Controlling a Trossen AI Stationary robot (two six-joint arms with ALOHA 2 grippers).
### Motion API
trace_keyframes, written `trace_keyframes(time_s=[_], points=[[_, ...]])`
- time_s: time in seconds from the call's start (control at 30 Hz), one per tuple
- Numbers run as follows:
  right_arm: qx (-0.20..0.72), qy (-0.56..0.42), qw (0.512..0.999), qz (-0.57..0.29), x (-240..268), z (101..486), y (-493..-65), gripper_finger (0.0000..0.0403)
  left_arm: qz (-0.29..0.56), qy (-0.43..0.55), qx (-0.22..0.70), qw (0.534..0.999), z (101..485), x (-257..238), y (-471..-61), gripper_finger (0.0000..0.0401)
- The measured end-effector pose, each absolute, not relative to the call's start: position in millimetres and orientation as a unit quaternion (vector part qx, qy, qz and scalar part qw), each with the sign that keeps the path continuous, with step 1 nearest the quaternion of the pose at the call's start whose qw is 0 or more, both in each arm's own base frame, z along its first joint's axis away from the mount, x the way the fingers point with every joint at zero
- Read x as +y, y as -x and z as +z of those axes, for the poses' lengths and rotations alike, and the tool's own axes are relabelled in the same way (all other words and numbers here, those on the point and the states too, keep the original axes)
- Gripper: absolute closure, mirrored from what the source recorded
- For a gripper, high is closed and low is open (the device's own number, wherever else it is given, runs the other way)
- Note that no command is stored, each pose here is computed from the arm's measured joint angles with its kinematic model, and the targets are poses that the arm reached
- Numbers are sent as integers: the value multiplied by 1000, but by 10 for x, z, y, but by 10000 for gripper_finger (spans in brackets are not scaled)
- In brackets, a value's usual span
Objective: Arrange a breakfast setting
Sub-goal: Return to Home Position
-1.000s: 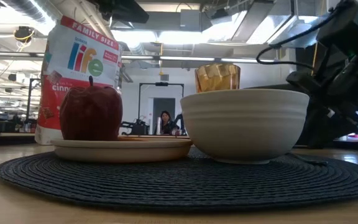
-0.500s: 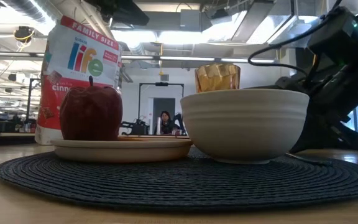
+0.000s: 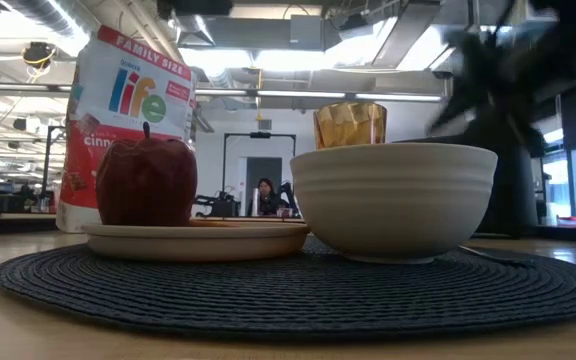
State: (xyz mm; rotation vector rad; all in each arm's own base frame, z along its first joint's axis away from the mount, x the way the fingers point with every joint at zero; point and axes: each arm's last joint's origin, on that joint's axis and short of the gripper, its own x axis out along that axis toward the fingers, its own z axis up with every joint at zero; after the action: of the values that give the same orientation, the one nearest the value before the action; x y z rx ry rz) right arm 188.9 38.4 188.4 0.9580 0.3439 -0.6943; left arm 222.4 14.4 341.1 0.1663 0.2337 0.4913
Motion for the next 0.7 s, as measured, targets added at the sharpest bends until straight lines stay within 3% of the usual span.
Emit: trace_keyframes(time_s=[0.13,0.23,0.4,0.7], points=[[146,-296,893,-307,354,2477,-1881,288,249,-68,76,963,3626,269,-2103,292],[144,-158,937,-278,335,2876,-1915,315,216,-64,62,972,3681,354,-2069,321],[119,65,986,-101,365,3484,-1978,392,147,-29,-10,989,3819,434,-2032,393],[30,102,994,-31,157,4034,-1686,400,153,-31,-35,987,3789,478,-1886,400]])
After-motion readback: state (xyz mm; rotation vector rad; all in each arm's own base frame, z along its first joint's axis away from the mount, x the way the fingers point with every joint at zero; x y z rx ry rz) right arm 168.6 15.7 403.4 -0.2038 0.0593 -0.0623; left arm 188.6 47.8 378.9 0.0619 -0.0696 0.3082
